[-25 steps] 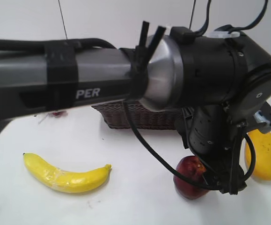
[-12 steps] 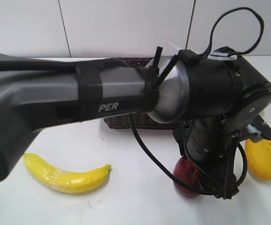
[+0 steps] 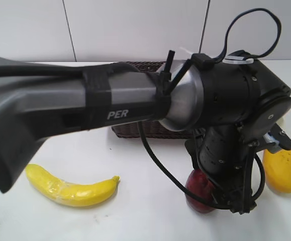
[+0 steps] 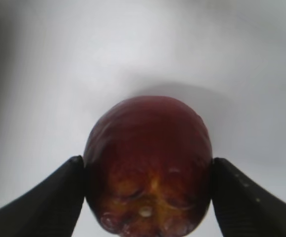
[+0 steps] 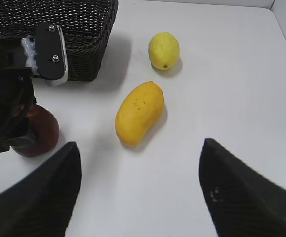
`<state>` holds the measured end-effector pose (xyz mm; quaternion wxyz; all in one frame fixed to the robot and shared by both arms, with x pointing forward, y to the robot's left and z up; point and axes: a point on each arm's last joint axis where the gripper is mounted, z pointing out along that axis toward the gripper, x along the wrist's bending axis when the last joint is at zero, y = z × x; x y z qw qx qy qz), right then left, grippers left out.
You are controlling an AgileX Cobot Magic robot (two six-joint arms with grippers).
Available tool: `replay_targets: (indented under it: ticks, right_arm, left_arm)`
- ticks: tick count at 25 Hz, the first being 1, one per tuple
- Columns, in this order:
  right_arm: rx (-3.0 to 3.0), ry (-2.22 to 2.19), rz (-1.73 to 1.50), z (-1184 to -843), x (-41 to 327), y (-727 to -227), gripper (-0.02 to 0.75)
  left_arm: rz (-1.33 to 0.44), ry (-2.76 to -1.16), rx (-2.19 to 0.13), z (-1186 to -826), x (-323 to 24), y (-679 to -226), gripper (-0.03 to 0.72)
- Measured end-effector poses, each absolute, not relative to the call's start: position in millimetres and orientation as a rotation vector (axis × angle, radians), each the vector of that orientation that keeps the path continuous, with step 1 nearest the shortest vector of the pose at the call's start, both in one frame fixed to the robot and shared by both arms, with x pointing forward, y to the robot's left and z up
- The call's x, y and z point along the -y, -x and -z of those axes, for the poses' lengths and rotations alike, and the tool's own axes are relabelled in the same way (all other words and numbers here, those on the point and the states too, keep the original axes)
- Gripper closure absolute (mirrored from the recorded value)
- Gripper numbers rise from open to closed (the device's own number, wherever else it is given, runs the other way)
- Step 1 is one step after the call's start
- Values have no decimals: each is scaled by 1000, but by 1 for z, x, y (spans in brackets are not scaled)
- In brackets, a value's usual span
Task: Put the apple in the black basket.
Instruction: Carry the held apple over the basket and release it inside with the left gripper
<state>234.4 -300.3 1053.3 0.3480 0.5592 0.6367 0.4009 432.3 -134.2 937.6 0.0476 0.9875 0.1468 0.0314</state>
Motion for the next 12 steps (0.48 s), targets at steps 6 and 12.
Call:
replay_targets:
  ticks: [6,12]
  right_arm:
    - [-1651,-1450,-1041,-1053,300,-234,178]
    - [-1651,-1450,-1043,-1053,300,-234,178]
  left_arm:
    - [-86,-3010,-446,-952,135,-432,118]
    - [-175,-2843,-429,-1017,135,-439,118]
